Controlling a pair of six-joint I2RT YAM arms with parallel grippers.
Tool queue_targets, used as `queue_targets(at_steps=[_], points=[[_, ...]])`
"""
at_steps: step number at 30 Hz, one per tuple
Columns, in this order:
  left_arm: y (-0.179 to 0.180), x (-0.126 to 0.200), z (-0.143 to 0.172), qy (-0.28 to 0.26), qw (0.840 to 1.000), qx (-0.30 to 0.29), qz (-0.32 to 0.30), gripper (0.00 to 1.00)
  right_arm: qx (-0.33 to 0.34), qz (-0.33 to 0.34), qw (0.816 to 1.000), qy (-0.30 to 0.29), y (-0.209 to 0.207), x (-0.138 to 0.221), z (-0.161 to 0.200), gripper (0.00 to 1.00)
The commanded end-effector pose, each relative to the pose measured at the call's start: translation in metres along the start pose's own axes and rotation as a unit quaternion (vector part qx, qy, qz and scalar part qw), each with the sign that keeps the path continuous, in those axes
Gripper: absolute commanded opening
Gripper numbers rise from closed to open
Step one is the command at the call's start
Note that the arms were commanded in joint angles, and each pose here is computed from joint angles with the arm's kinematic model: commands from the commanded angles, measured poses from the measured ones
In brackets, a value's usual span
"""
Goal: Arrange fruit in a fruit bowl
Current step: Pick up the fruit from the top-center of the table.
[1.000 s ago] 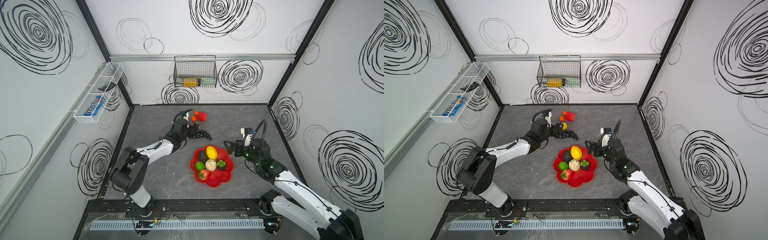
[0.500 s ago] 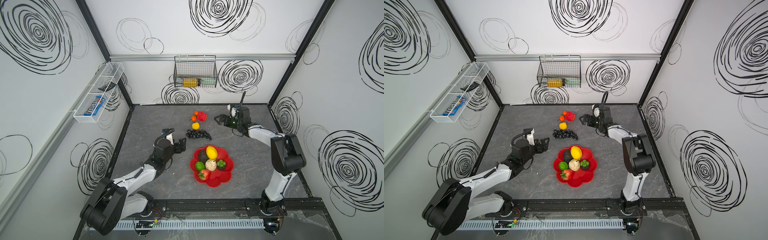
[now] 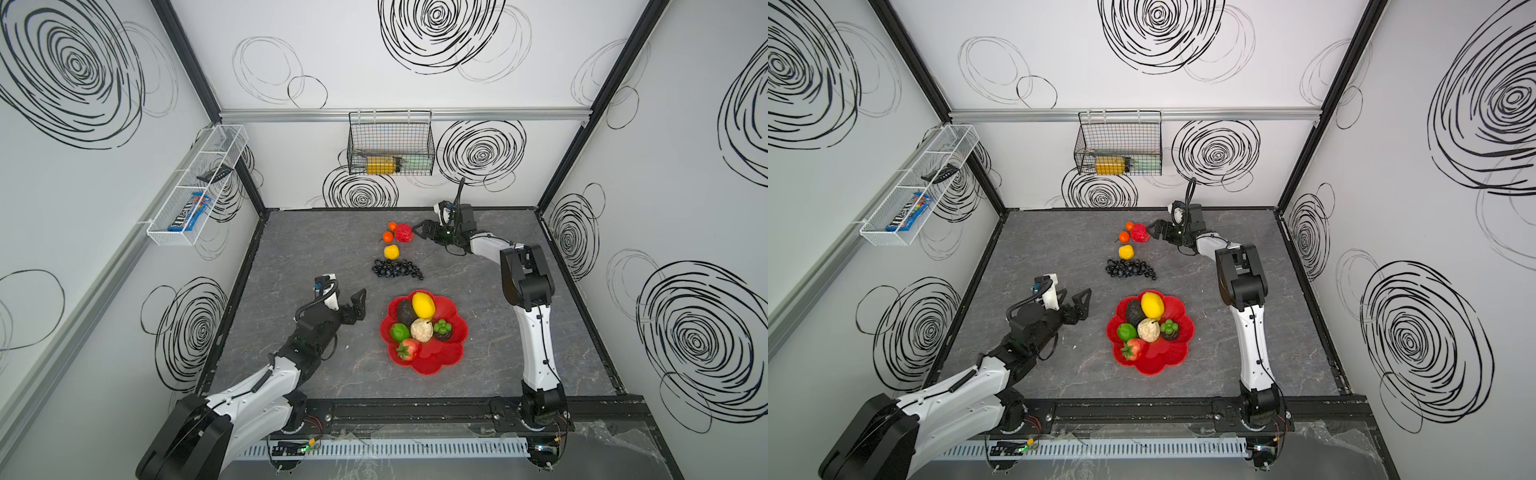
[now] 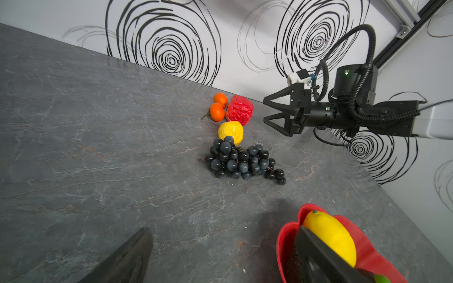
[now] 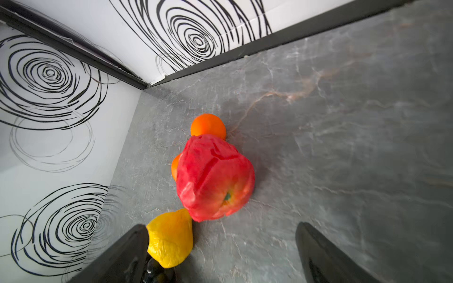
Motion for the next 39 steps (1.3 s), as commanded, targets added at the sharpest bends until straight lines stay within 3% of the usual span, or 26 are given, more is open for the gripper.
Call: queue_targets(at_steps=[1, 19, 30, 39], points=[[-0.004, 0.002, -0.011, -0.036, 0.999, -0.001, 0.016, 0.96, -0.005, -0.014, 1.0, 0.025, -0.001, -0.018, 0.006, 0.97], [-0.004, 0.0, -0.012, -0.031, 0.999, 0.002, 0.011, 0.97, -0.016, -0.004, 0.998, 0.06, -0.005, -0.065, 0.018, 1.0], [-0.002, -0.001, -0.011, -0.029, 1.0, 0.003, 0.008, 0.98, -0.028, -0.011, 0.998, 0.06, -0.003, -0.063, 0.018, 0.78], [-0.001, -0.003, -0.009, -0.027, 0.999, 0.011, 0.016, 0.98, -0.035, -0.026, 0.999, 0.018, 0.016, -0.021, 0.009, 0.74]])
Point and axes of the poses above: each gripper's point midway between its finger pads, its own x axis back along the fingers, its own y axis along the line the jaws close on, z = x × y, the point moved 8 cm from there along x, back along the fingers
